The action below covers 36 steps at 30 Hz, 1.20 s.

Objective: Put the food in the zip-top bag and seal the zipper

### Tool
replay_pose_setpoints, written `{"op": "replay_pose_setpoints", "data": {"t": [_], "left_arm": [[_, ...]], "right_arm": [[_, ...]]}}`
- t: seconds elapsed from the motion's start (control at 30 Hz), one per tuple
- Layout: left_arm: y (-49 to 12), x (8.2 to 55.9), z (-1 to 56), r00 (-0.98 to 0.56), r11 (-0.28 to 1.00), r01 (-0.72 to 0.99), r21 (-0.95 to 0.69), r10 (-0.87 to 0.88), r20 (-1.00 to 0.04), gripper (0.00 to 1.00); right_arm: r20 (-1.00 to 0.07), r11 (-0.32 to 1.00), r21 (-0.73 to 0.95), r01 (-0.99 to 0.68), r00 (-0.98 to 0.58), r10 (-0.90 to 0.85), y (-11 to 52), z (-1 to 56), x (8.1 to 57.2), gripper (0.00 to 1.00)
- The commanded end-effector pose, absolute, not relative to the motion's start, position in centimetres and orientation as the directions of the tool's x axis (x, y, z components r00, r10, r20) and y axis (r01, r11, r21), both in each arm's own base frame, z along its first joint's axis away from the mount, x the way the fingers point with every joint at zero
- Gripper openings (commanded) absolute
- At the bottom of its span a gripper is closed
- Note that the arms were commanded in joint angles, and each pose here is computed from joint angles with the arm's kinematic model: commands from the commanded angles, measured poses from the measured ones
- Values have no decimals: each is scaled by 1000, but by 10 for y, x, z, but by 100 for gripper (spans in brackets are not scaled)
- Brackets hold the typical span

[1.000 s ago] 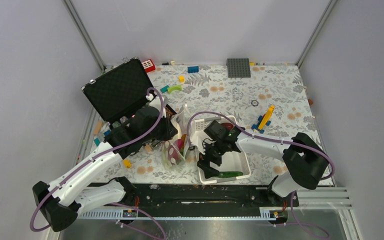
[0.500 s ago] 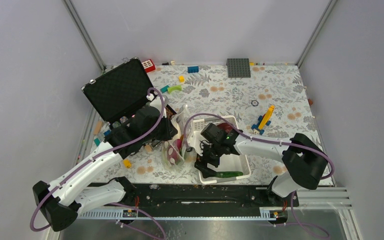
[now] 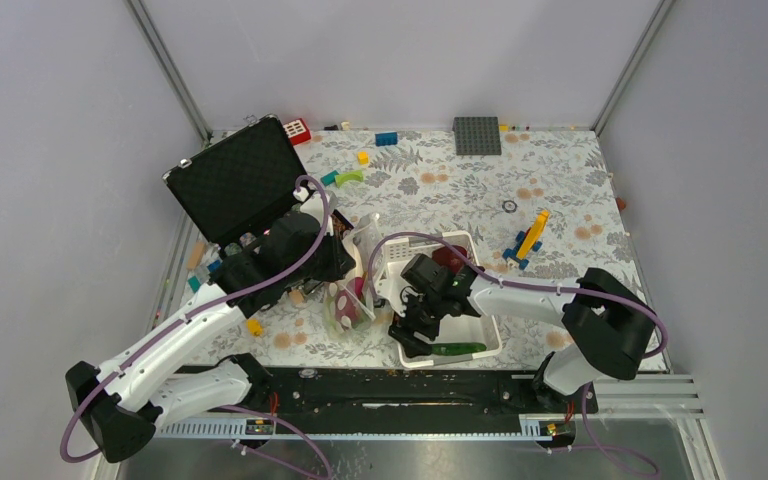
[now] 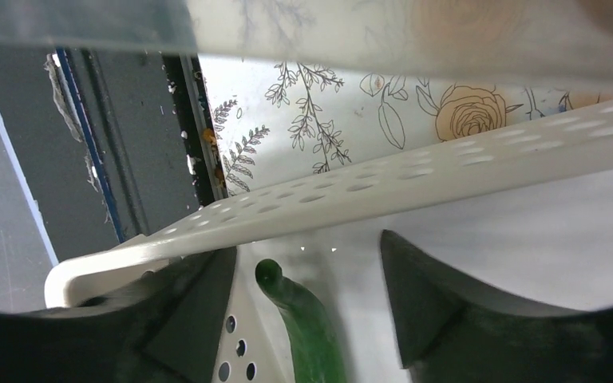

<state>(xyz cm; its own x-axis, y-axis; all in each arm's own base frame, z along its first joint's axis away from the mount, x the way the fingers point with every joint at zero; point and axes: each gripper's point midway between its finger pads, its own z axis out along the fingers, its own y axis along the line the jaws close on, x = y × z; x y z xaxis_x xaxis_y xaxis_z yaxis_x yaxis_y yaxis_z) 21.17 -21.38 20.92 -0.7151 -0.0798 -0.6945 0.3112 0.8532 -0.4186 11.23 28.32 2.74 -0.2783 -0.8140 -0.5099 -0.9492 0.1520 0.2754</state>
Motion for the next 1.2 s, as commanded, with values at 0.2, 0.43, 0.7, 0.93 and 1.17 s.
{"op": "replay_pose_setpoints", "data": {"t": [0.2,0.43,0.7,0.93,1.17], "left_arm": [[-217,222,234,-662,842,334,-424,-111,-741,0],[-215,222,235,-659,843,331,-423,-114,-743,0],[-214,222,235,-658,845,328,-423,-117,-744,0],[-215,222,235,-662,844,325,-426,-119,-740,0],[-216,221,235,-664,840,326,-434,-123,-737,0]], "right_arm": [[-528,154,245,-957,-265,-807,287,35,116,40],[-541,187,196,-962,-266,-798,285,42,125,17],[-513,343,-8,-939,-291,-807,268,49,166,0],[-679,510,-127,-851,-300,-670,285,93,210,0],[-945,590,-98,-802,-110,-307,310,198,227,0]]}}
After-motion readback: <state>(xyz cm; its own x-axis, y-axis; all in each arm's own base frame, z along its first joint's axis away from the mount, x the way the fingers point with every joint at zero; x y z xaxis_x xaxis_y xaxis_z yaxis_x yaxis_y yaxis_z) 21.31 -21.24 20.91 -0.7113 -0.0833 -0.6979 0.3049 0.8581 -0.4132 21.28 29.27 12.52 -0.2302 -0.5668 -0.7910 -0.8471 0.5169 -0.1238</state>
